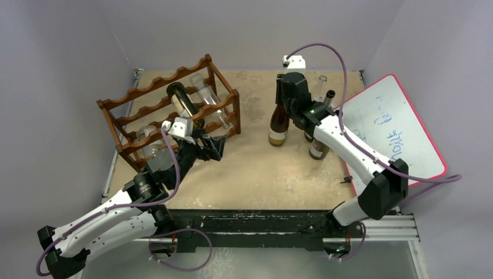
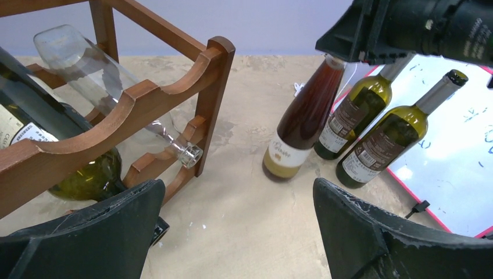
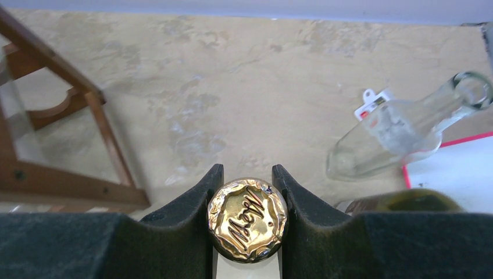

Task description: Take the wine bottle off the wine rack

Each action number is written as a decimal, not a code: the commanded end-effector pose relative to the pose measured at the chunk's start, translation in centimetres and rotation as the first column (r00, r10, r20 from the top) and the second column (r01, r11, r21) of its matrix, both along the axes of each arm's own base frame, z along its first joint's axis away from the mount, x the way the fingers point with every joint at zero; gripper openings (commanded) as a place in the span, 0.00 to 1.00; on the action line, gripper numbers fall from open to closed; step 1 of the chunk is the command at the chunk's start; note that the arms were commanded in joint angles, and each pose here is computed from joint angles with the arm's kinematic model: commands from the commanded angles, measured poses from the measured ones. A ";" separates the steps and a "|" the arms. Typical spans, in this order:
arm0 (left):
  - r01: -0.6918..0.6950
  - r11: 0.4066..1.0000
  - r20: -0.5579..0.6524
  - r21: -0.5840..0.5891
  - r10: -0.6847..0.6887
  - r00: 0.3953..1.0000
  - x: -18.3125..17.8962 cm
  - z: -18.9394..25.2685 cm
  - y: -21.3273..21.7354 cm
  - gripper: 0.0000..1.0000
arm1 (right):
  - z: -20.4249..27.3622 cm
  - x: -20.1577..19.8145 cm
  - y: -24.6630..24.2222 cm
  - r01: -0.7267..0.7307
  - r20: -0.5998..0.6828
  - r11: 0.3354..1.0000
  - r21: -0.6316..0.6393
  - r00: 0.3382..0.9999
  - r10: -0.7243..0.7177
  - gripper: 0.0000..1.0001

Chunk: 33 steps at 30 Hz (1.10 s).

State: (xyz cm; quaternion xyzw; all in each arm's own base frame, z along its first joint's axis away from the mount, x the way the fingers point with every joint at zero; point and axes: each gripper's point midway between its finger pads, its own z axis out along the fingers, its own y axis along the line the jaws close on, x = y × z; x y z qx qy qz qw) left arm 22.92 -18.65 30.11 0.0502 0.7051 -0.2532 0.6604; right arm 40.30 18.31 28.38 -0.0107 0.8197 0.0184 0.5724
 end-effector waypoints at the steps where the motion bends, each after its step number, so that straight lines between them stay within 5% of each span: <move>1: -0.001 0.999 0.004 -0.045 0.001 1.000 -0.2 0.2 0.1 1.00 | 14.8 3.2 -3.2 0.110 0.380 0.977 0.181 0.909 -0.172 0.00; 26: -0.053 0.996 0.028 0.066 0.051 0.998 -0.1 0.4 2.0 1.00 | 12.8 9.3 -6.9 0.211 0.350 0.959 0.191 0.898 -0.268 0.00; 33: -0.007 0.998 0.030 0.061 0.005 1.000 -0.2 1.8 0.9 1.00 | 13.5 7.9 -7.3 0.194 0.334 0.972 0.136 0.914 -0.229 0.51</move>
